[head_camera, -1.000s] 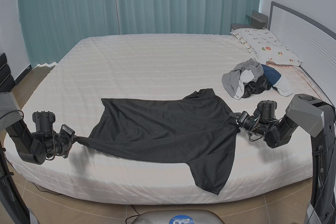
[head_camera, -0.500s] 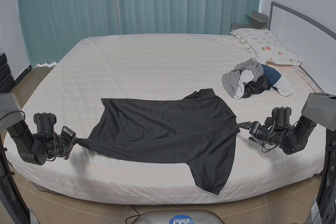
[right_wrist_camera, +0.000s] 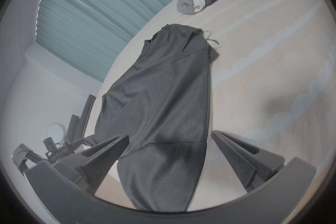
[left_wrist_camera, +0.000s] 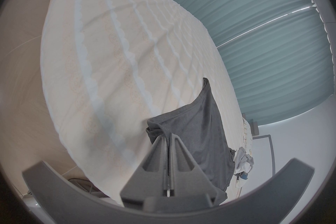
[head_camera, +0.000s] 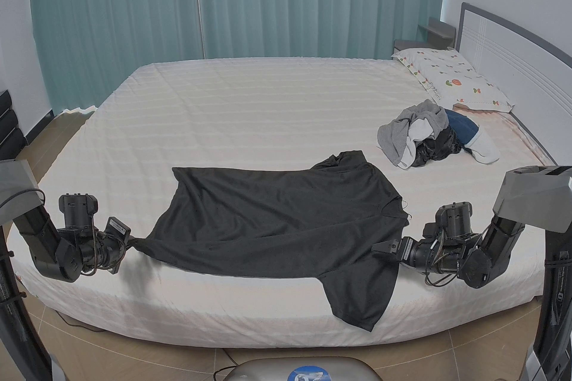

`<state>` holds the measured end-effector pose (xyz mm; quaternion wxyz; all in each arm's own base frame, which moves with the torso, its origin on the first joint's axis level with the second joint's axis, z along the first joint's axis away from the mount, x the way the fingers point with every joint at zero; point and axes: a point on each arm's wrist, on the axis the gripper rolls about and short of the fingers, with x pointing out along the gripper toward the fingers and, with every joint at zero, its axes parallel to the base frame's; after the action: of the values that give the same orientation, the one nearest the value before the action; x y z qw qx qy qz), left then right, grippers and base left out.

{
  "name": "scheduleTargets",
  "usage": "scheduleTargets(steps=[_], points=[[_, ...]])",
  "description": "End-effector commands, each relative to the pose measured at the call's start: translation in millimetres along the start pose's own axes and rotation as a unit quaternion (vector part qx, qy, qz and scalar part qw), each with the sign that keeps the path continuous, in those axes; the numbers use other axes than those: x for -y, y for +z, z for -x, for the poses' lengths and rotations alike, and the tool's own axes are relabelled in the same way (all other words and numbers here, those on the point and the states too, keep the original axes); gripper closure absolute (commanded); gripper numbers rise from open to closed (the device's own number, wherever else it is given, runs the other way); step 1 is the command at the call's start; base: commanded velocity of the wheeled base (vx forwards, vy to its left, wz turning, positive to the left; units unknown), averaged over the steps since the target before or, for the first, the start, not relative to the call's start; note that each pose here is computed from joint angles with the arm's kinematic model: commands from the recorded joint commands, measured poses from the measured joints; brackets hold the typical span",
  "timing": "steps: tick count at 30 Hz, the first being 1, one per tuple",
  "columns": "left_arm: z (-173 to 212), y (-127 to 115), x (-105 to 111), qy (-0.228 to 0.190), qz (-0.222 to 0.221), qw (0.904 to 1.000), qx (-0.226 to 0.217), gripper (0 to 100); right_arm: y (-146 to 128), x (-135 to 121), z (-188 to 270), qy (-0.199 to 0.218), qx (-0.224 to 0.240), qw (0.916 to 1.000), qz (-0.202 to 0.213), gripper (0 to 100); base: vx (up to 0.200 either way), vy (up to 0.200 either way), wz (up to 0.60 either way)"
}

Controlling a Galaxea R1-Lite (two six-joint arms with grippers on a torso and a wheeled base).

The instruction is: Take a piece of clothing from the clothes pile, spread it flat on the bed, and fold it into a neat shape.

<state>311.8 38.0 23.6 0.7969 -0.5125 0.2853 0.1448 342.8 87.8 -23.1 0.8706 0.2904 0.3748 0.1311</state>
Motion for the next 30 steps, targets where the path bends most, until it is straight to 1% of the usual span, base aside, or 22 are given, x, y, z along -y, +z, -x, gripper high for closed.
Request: scheduleTargets(steps=[1, 3, 4, 10, 11, 13, 14, 19, 21, 22, 23, 24, 25, 27, 28, 29, 30], points=[[-1.2, -0.3, -1.1, 0.002, 0.001, 1.0, -0.001, 100, -8.6, 0.3, -11.6, -0.008, -0.01, 0.9999, 0.006, 0, 0.0, 0.0, 0.0], [-1.2, -0.3, -1.1, 0.002, 0.001, 1.0, -0.001, 100, -8.7, 0.2, -10.9, -0.01, -0.012, 0.9999, 0.007, 0, 0.0, 0.0, 0.0], [-1.2, -0.3, -1.1, 0.002, 0.001, 1.0, -0.001, 100, -8.1, 0.3, -10.2, -0.011, -0.011, 0.9999, 0.005, 100, 0.0, 0.0, 0.0], [-1.1, -1.3, -2.3, 0.002, -0.001, 1.0, -0.007, 100, 6.7, 9.0, 7.3, -0.022, 0.009, 0.9997, -0.009, 100, 0.0, 0.0, 0.0], [-0.5, -1.2, -2.5, 0.0, 0.0, 0.9999, -0.011, 100, 8.5, 14.2, 18.3, -0.034, 0.008, 0.9994, -0.01, 100, 0.0, 0.0, 0.0], [0.4, -1.5, -2.4, -0.001, -0.003, 0.9999, -0.012, 100, 11.0, 20.1, 32.1, -0.042, 0.005, 0.9991, 0.005, 100, 0.0, 0.0, 0.0], [0.7, -2.0, -2.2, -0.002, -0.008, 0.9999, -0.014, 100, 12.9, 23.0, 38.4, -0.046, 0.005, 0.9989, 0.013, 100, 0.0, 0.0, 0.0], [4.3, -6.6, -8.9, 0.01, -0.045, 0.9987, -0.022, 100, 18.3, 30.6, 61.9, -0.055, 0.016, 0.9983, 0.009, 100, 0.0, 0.0, 0.0], [5.1, -8.1, -11.1, 0.015, -0.06, 0.9977, -0.026, 100, 17.2, 31.7, 68.2, -0.059, 0.015, 0.9981, 0.009, 100, 0.0, 0.0, 0.0], [5.3, -8.4, -11.6, 0.017, -0.061, 0.9976, -0.027, 100, 17.1, 31.5, 68.6, -0.059, 0.015, 0.9981, 0.009, 100, 0.0, 0.0, 0.0], [5.5, -9.0, -12.5, 0.019, -0.073, 0.9967, -0.03, 100, 12.1, 31.9, 73.4, -0.064, 0.005, 0.9979, 0.01, 100, 0.0, 0.0, 0.0], [5.6, -9.2, -12.8, 0.019, -0.074, 0.9966, -0.03, 100, 11.5, 32.1, 73.6, -0.065, 0.003, 0.9979, 0.009, 100, 0.0, 0.0, 0.0], [7.1, -11.2, -15.6, 0.026, -0.084, 0.9955, -0.036, 100, 4.5, 32.8, 76.6, -0.07, -0.012, 0.9973, 0.015, 100, 0.0, 0.0, 0.0], [9.3, -12.1, -17.4, 0.034, -0.102, 0.9933, -0.042, 100, -1.1, 33.8, 79.9, -0.074, -0.024, 0.9965, 0.033, 100, 0.0, 0.0, 0.0], [9.3, -12.1, -17.4, 0.034, -0.102, 0.9933, -0.042, 100, -1.1, 33.8, 79.9, -0.074, -0.024, 0.9965, 0.033, 100, 0.0, 0.0, 0.0], [14.0, -12.6, -16.7, 0.041, -0.117, 0.9911, -0.049, 100, -6.3, 35.9, 82.8, -0.078, -0.034, 0.9954, 0.045, 100, 0.0, 0.0, 0.0], [17.3, -12.3, -16.1, 0.046, -0.121, 0.9902, -0.051, 100, -9.0, 36.8, 84.0, -0.08, -0.038, 0.9949, 0.048, 100, 0.0, 0.0, 0.0]])
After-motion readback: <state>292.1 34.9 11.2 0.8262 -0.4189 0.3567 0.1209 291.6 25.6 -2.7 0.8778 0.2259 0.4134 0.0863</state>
